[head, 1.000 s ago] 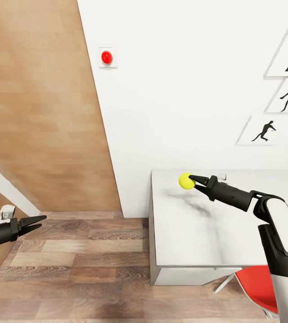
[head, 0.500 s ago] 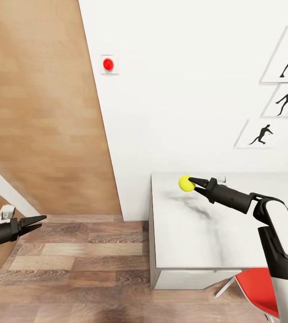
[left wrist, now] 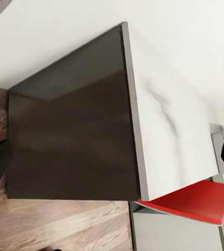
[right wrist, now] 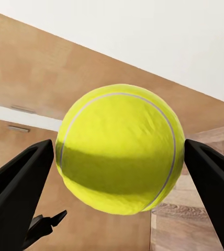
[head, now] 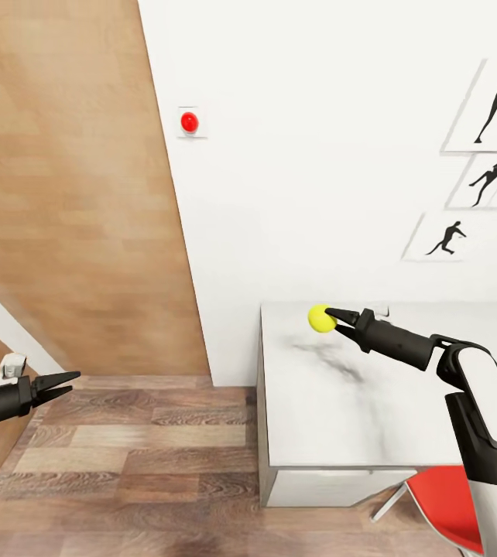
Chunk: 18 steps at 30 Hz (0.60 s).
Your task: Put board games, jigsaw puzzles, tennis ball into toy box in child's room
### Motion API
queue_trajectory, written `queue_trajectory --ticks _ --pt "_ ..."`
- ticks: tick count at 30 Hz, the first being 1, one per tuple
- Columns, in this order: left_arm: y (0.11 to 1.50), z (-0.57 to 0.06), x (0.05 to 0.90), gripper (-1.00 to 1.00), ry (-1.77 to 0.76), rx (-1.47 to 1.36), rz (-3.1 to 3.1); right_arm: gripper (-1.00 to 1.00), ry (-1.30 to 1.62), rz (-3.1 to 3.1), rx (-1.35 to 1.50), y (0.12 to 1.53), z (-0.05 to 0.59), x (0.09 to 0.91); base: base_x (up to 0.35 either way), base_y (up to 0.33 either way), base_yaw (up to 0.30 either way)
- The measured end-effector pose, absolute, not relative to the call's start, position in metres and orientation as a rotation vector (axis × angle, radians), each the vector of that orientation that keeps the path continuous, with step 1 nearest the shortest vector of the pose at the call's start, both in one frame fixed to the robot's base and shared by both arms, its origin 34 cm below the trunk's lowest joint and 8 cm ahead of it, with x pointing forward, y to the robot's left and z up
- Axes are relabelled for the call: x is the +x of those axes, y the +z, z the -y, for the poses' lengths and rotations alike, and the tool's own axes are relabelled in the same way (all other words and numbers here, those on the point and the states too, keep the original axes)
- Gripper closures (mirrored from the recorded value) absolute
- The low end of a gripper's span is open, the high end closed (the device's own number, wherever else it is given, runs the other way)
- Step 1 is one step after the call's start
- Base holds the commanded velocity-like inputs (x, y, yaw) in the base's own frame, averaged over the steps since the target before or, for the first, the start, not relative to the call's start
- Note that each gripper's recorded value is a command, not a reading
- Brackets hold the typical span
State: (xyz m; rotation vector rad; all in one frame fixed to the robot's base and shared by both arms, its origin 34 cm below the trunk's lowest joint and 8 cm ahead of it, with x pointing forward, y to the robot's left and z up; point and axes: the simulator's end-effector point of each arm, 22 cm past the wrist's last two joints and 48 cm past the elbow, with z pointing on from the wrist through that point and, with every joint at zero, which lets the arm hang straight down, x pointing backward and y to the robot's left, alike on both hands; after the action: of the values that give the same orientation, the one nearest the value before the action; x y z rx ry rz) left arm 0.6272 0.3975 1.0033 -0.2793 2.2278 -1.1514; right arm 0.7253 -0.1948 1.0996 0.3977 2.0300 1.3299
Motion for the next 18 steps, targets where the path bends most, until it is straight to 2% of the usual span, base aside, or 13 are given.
queue_trajectory --ticks 18 --pt "1.018 -0.398 0.627 -1.0 -1.148 -0.261 -2.202 1.0 1.33 -2.021 0.36 1.115 0.188 0.72 0.0 0.0 0.0"
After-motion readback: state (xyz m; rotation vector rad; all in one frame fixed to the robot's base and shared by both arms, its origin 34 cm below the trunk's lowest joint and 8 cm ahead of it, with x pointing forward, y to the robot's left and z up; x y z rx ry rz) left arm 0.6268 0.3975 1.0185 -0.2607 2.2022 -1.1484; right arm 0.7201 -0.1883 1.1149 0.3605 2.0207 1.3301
